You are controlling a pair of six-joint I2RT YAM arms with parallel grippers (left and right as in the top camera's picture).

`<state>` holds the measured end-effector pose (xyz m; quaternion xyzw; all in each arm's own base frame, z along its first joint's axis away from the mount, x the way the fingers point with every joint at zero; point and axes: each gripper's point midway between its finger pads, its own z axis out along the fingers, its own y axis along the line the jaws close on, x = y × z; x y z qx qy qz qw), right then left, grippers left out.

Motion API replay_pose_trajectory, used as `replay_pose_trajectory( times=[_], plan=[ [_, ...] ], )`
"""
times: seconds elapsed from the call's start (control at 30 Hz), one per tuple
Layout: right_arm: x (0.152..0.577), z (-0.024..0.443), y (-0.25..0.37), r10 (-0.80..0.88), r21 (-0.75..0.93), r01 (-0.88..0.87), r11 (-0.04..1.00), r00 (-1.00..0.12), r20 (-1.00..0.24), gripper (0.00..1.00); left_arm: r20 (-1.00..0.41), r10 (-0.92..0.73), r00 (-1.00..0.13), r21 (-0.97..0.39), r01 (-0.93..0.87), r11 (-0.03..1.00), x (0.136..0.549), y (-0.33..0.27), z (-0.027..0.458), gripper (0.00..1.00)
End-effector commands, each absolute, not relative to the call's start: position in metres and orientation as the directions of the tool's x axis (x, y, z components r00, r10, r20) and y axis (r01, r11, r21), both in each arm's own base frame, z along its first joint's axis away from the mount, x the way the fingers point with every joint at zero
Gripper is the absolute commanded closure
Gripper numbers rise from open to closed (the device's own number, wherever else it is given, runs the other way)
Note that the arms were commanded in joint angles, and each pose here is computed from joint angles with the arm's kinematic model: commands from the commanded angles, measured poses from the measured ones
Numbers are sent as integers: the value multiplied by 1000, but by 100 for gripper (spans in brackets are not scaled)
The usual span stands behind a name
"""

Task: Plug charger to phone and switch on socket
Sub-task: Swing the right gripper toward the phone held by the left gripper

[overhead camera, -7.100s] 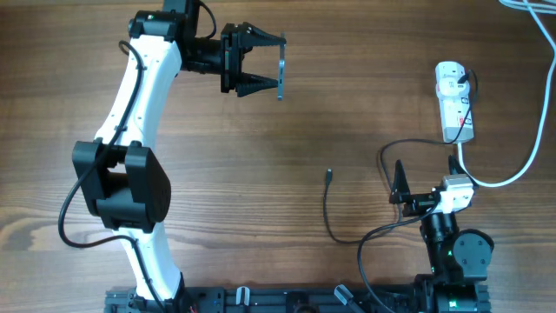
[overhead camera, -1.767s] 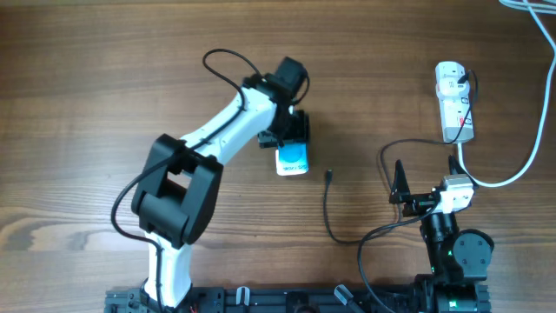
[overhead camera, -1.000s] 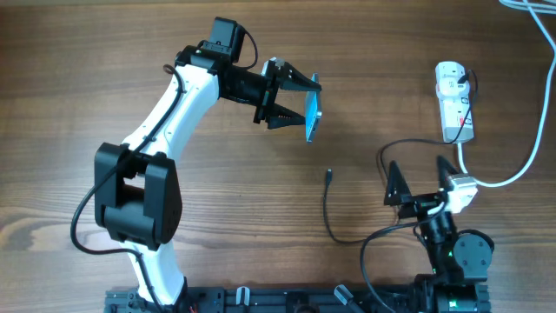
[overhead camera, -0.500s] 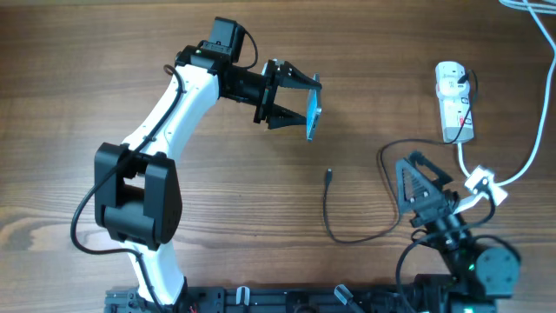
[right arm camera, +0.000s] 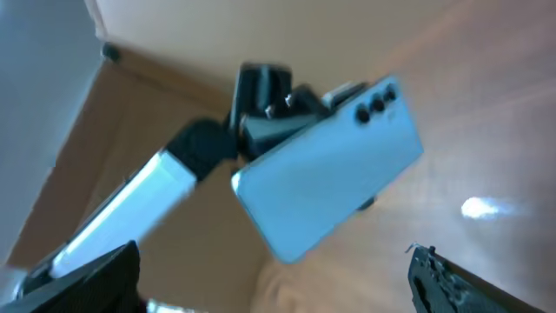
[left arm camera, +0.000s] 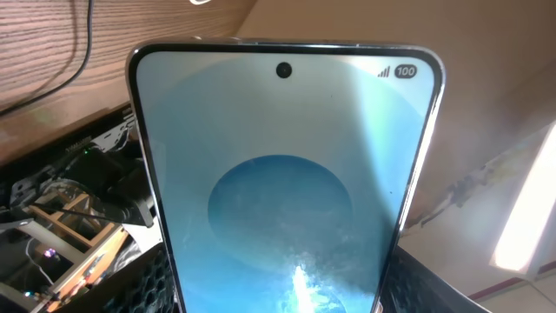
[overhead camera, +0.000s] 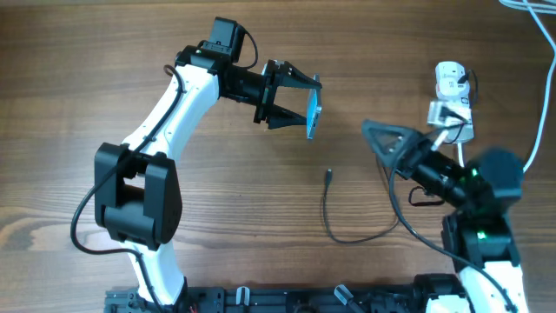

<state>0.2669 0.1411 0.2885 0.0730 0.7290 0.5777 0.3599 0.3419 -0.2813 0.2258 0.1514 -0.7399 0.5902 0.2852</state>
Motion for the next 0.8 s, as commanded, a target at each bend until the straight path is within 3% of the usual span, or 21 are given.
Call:
replay_pose_trajectory(
  times=[0.0,0.03,0.07,0.2,0.53,0.6,0.77],
  plan=[
    [266,308,155,364,779,-365,511,-729,-580,1,573,152,-805,-814,-538,220,340,-280,249,39],
    [274,303,145,331,689,-267,673,-724,-605,1,572,150,-806,-814,-537,221,340,-280,248,39],
    [278,305,139,320,631,-201,749,-725,-610,1,571,143,-808,-814,-535,226,340,-280,247,39],
    [277,328,146,243,482,-120,868,-744,-623,1,571,94,-816,-805,-534,259,344,-279,237,38],
    [281,290,207,189,287,11,958,-776,-601,2,603,72,-795,-779,-567,266,346,-280,236,39],
    [288,276,211,188,256,38,966,-785,-591,11,609,70,-790,-775,-573,267,346,-280,236,39],
    [299,262,214,235,247,107,963,-781,-579,16,608,70,-791,-775,-573,267,346,-280,236,39]
  ],
)
